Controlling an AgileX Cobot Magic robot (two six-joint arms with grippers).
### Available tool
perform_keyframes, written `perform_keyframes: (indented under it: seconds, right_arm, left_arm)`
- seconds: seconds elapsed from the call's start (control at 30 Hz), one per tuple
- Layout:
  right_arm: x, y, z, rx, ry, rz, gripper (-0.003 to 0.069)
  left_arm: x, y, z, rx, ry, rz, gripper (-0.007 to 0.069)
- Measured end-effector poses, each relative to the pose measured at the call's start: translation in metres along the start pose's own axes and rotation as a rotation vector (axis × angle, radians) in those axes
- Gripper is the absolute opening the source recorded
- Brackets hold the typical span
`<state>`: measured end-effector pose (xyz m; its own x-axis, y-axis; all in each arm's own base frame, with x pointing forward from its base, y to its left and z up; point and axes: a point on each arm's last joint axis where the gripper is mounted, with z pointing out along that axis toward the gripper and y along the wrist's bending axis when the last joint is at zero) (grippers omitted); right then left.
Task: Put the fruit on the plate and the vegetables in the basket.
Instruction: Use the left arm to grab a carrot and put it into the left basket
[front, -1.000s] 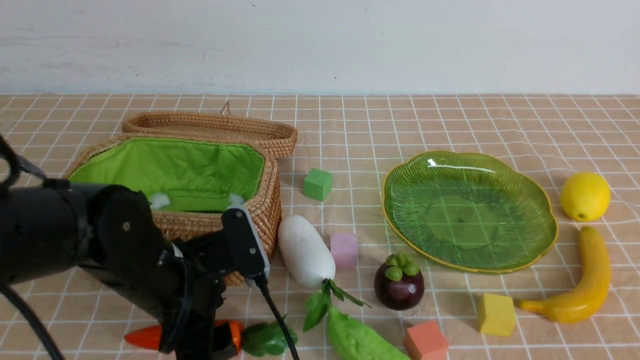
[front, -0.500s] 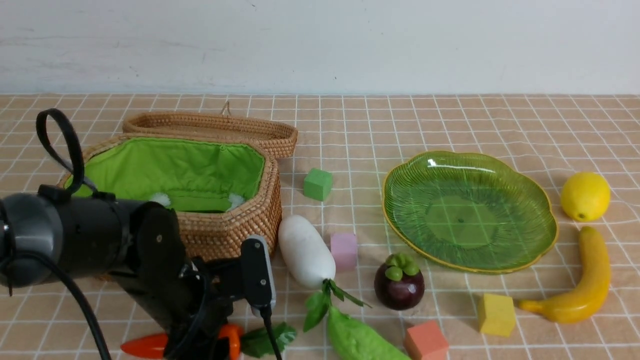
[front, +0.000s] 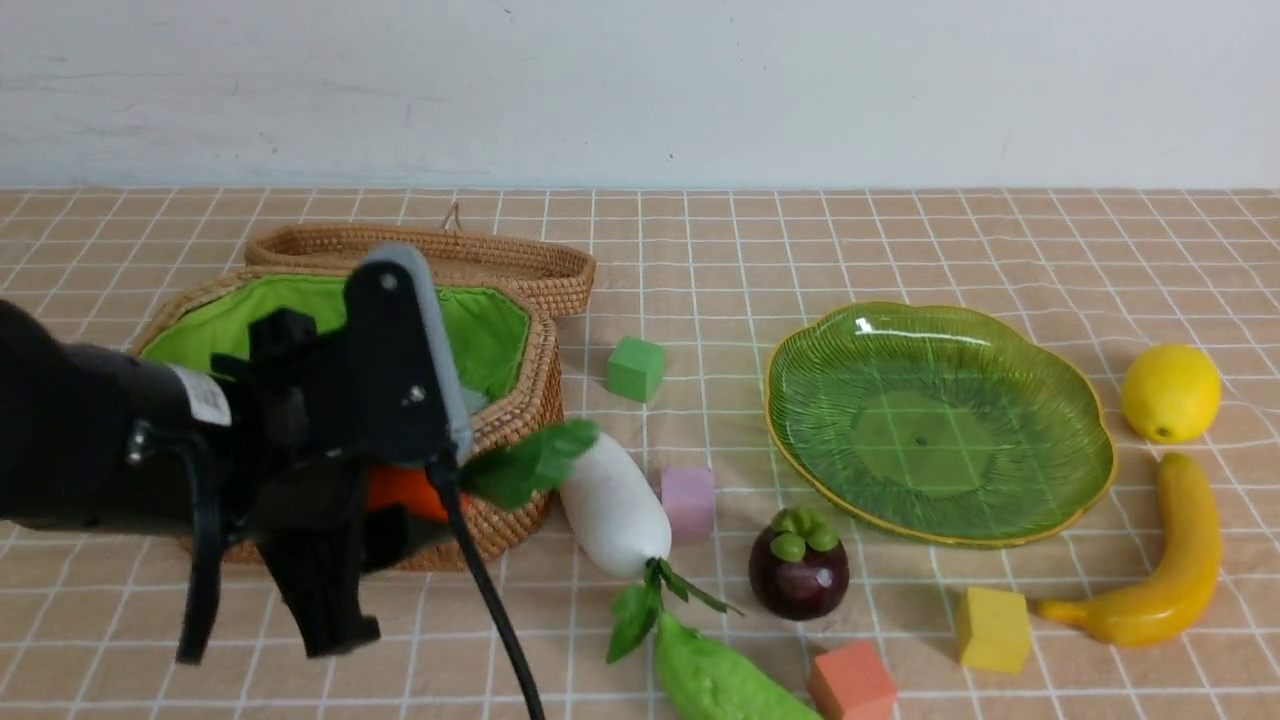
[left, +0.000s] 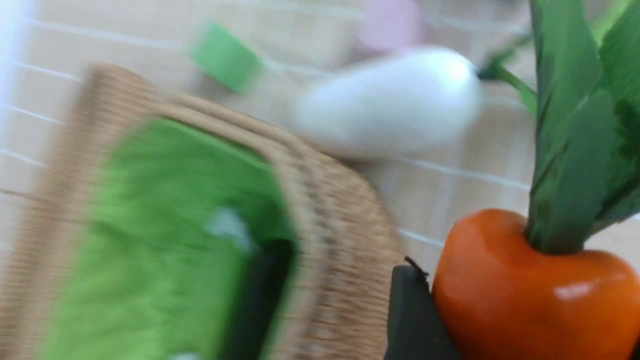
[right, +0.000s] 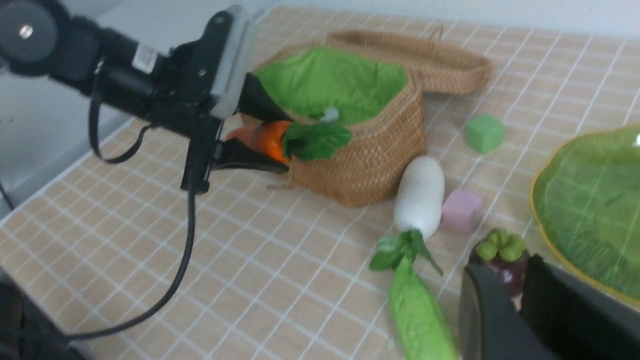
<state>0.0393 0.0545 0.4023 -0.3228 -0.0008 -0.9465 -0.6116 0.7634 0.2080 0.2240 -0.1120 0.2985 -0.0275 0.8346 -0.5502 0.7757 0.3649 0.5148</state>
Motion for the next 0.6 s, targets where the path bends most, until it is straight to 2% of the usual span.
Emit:
perform_keyframes:
  seconds: [0.13, 0.27, 0.3, 0.4, 0.6]
  right_arm:
    - [-0.009, -0.004, -0.001, 0.039, -0.102, 0.004, 0.0141]
    - [-0.012, -0.003, -0.001, 0.036, -0.135, 0.018, 0.0141]
    - [-0.012, -0.003, -0.001, 0.029, -0.134, 0.023, 0.0141]
    - [-0.009, -0.001, 0.0, 0.007, -0.102, 0.028, 0.0141]
    - [-0.003, 0.002, 0.0, -0.023, -0.037, 0.027, 0.0143]
  left_arm:
    - [-0.012, 0.015, -0.004, -0.061, -0.027, 0.035, 0.0384]
    - [-0.019, 0.032, 0.005, -0.084, -0.011, 0.071, 0.0384]
    - [-0.022, 0.045, 0.01, -0.098, 0.005, 0.079, 0.0384]
    - [-0.02, 0.071, 0.032, -0.073, 0.073, 0.068, 0.0384]
    - [-0.001, 0.097, 0.069, -0.051, 0.186, 0.083, 0.0384]
